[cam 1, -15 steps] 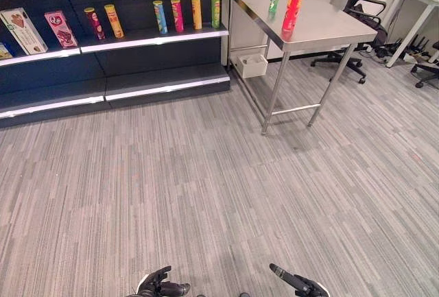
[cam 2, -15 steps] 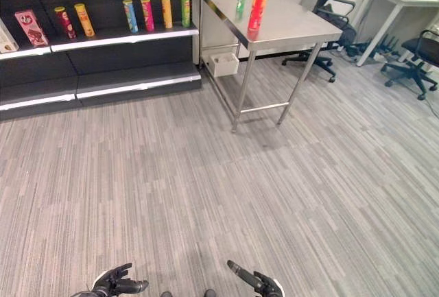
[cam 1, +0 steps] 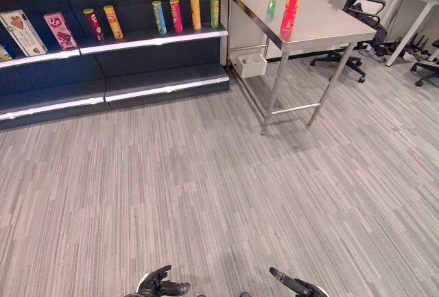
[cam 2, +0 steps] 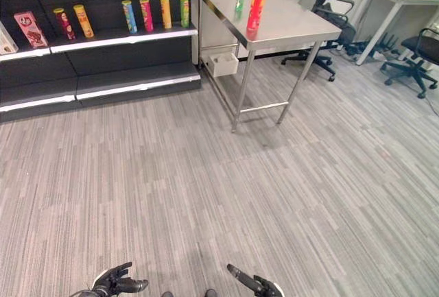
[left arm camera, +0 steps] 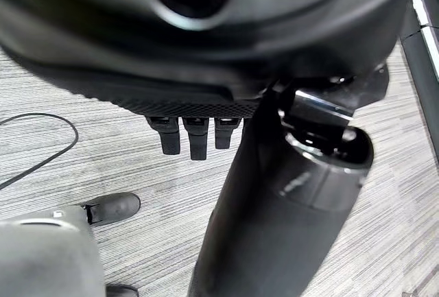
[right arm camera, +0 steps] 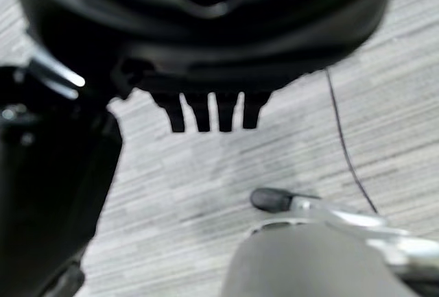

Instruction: Put the goods on the table back onto the shelves and tidy them up.

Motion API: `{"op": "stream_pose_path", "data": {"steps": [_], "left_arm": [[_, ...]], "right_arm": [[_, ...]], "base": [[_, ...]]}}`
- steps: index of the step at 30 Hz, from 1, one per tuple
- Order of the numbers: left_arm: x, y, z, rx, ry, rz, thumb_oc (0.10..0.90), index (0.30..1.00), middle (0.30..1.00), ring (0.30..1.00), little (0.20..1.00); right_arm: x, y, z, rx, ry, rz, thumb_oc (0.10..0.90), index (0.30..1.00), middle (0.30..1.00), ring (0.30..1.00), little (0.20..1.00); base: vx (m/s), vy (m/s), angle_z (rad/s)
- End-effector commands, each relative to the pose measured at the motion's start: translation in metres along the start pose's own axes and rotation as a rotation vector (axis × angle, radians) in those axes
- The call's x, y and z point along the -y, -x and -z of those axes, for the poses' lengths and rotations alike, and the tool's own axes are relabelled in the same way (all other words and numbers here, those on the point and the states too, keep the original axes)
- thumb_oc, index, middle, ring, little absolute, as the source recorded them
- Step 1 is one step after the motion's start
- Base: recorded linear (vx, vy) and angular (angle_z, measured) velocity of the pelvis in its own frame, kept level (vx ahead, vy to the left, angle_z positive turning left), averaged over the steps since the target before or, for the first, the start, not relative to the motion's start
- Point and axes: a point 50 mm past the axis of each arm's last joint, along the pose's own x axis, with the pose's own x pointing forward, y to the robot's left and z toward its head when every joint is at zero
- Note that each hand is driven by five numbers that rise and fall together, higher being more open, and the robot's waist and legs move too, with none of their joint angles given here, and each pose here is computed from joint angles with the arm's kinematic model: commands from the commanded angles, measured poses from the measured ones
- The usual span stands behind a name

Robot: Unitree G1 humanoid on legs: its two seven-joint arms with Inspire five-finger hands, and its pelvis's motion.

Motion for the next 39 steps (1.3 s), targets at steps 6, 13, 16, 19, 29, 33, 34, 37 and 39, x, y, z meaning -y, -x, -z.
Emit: {"op": "stream_pose_path", "data": {"steps": [6, 13, 16, 19, 29, 33, 34, 37, 39], "left_arm": [[-0.008, -0.004, -0.034, 0.128, -0.032, -0.009, 0.8, 0.9, 0.9, 0.9, 0.9], [-0.012, -0.002, -0.047, 0.18, 0.021, -0.018, 0.8, 0.9, 0.9, 0.9, 0.9], [-0.012, -0.002, -0.057, 0.21, 0.023, -0.018, 0.8, 0.9, 0.9, 0.9, 0.9], [-0.015, -0.002, -0.057, 0.209, 0.01, -0.022, 0.8, 0.9, 0.9, 0.9, 0.9], [-0.03, 0.002, -0.044, 0.198, 0.09, -0.082, 0.8, 0.9, 0.9, 0.9, 0.9], [-0.033, 0.003, -0.057, 0.24, 0.08, -0.077, 0.8, 0.9, 0.9, 0.9, 0.9], [-0.033, 0.003, -0.07, 0.28, 0.078, -0.086, 0.8, 0.9, 0.9, 0.9, 0.9], [-0.03, 0.004, -0.084, 0.325, 0.085, -0.079, 0.8, 0.9, 0.9, 0.9, 0.9], [-0.029, 0.004, -0.087, 0.337, 0.086, -0.073, 0.8, 0.9, 0.9, 0.9, 0.9]], "right_arm": [[0.024, -0.002, -0.03, 0.091, 0.092, 0.032, 0.8, 0.9, 0.9, 0.9, 0.9], [0.024, -0.002, -0.039, 0.124, 0.097, 0.029, 0.8, 0.9, 0.9, 0.9, 0.9], [0.027, -0.001, -0.047, 0.163, 0.093, 0.034, 0.8, 0.9, 0.9, 0.9, 0.9], [0.029, -0.001, -0.045, 0.145, 0.114, 0.038, 0.8, 0.9, 0.9, 0.9, 0.9], [0.023, -0.002, -0.046, 0.156, 0.133, 0.022, 0.8, 0.9, 0.9, 0.9, 0.9], [0.019, -0.003, -0.049, 0.155, 0.133, 0.01, 0.8, 0.9, 0.9, 0.9, 0.9], [0.019, -0.003, -0.059, 0.184, 0.121, 0.02, 0.8, 0.9, 0.9, 0.9, 0.9], [0.018, -0.002, -0.056, 0.182, 0.109, 0.022, 0.8, 0.9, 0.9, 0.9, 0.9], [0.019, -0.002, -0.056, 0.185, 0.106, 0.024, 0.8, 0.9, 0.9, 0.9, 0.9]], "base": [[0.04, -0.038, -0.02], [0.01, -0.11, 0.01], [0.0, -0.161, 0.11], [0.41, 0.005, 0.08], [0.41, 0.154, -0.39], [0.36, 0.272, -0.53], [0.15, 0.207, 0.1], [0.31, 0.224, 0.13], [0.29, 0.04, 0.05]]}}
